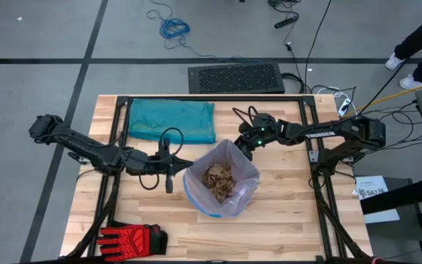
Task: Place trash/remove bag and relplace
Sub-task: Remove the trash bag from the trash bin and put it on the top right of the table
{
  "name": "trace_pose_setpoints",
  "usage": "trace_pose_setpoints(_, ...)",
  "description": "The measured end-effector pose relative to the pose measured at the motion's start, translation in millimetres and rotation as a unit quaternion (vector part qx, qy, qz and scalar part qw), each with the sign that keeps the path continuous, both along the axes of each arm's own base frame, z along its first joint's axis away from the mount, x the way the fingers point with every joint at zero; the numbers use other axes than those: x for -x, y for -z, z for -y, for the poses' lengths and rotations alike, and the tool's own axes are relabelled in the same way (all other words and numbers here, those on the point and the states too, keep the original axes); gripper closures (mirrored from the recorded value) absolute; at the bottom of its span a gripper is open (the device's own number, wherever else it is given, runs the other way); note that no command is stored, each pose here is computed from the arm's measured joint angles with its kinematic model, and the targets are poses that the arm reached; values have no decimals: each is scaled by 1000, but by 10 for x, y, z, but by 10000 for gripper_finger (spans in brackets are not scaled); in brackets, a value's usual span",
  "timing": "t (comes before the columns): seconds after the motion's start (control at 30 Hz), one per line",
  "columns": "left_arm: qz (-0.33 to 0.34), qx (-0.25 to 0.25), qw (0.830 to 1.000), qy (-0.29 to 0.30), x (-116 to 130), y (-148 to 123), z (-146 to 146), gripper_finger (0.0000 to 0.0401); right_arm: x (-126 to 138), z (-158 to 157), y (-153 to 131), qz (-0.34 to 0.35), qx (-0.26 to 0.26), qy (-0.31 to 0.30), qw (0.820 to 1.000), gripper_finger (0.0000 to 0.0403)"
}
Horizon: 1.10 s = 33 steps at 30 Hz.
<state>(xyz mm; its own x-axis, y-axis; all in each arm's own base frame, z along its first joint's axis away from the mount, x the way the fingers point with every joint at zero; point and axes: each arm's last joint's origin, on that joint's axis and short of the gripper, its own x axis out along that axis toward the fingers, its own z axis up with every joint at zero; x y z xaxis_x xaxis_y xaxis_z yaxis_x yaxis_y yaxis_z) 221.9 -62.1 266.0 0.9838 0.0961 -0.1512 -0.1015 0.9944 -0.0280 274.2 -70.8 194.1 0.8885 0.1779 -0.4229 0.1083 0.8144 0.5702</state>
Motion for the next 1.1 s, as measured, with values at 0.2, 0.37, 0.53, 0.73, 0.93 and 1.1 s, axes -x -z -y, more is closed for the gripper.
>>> trace_pose_setpoints(0.2, -5, -6, 1000, -20, 15, 12, 21, 401, 53, -142, -235, 45, 76, 5, 996, 401)
trace_pose_setpoints(0.37, -5, -7, 1000, -22, 17, 13, 24, 401, 182, -271, -533, 103, 133, 18, 986, 402)
trace_pose_setpoints(0.53, -5, -7, 1000, -22, 16, 13, 24, 401, 339, -379, -792, 154, 172, 37, 972, 403)
trace_pose_setpoints(0.73, -5, -8, 999, -31, 16, 13, 18, 401, 470, -486, -966, 196, 211, 30, 957, 403)
trace_pose_setpoints(0.93, -4, -10, 999, -46, 18, 12, 9, 401, 492, -492, -940, 175, 171, 37, 969, 403)
trace_pose_setpoints(1.1, -4, -9, 999, -46, 18, 12, 9, 401, 547, -320, -763, 75, 96, 85, 989, 379)
